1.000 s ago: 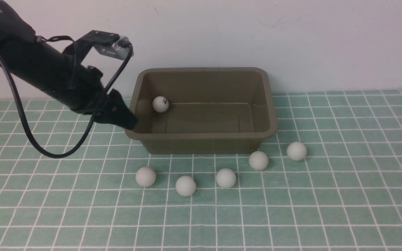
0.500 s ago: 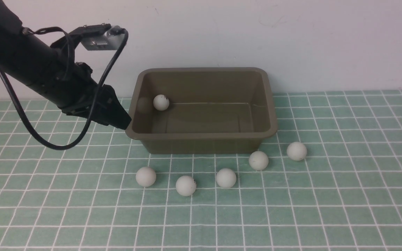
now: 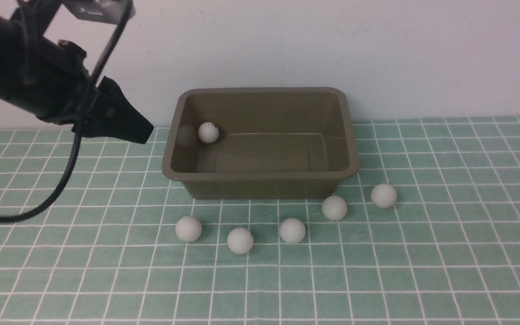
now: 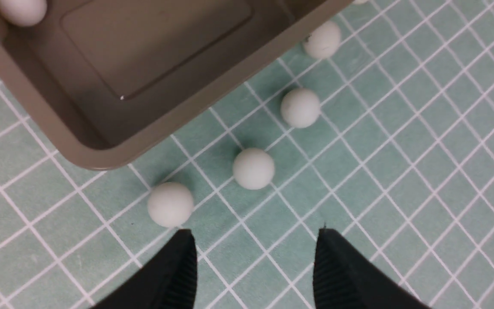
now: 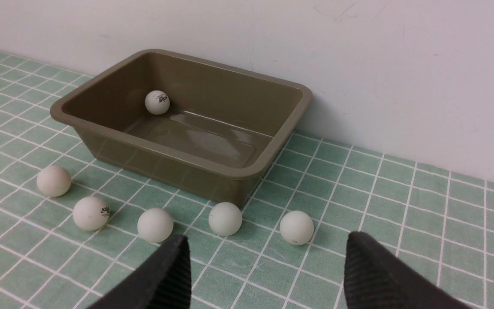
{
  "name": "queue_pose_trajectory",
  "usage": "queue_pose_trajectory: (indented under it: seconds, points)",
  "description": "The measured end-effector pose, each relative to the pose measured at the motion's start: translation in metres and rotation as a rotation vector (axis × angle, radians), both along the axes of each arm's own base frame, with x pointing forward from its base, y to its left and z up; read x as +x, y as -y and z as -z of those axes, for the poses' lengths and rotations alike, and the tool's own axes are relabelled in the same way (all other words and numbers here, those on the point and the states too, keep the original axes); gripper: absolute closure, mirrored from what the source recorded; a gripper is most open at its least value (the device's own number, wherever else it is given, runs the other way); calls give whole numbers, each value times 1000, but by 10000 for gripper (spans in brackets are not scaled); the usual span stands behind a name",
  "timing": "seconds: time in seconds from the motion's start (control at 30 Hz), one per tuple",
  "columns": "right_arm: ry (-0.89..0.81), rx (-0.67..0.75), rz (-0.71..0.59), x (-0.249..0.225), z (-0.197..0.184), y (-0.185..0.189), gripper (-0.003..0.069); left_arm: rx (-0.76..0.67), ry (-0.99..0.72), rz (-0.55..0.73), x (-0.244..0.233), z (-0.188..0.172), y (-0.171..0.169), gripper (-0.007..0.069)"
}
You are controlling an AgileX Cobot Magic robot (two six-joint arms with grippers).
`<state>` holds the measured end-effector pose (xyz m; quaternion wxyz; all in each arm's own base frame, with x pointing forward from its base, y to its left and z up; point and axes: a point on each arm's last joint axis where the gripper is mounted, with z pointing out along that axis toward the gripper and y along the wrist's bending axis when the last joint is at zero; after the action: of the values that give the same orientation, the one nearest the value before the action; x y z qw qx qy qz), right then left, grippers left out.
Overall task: Put the table tennis balls in the box on the green coffee tablecloth.
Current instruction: 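Reach for and grasp a ping pong ball on the table beside the basket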
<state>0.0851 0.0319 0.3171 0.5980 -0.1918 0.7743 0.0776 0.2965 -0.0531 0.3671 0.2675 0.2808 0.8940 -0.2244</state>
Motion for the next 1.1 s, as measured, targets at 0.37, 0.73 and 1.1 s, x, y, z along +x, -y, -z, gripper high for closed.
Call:
queue_pose_trajectory:
  seconds: [0.37,0.73,1.1]
  points:
    - [3,-7,-3,0,0,0,219,-54,-19,-68,-82,18,0,284]
    - [23,-7,11,1,-2,1,219,-21,147,-282,-86,92,-12,284]
    - [39,-3,23,2,-3,2,219,-53,2,-247,-37,158,-6,242]
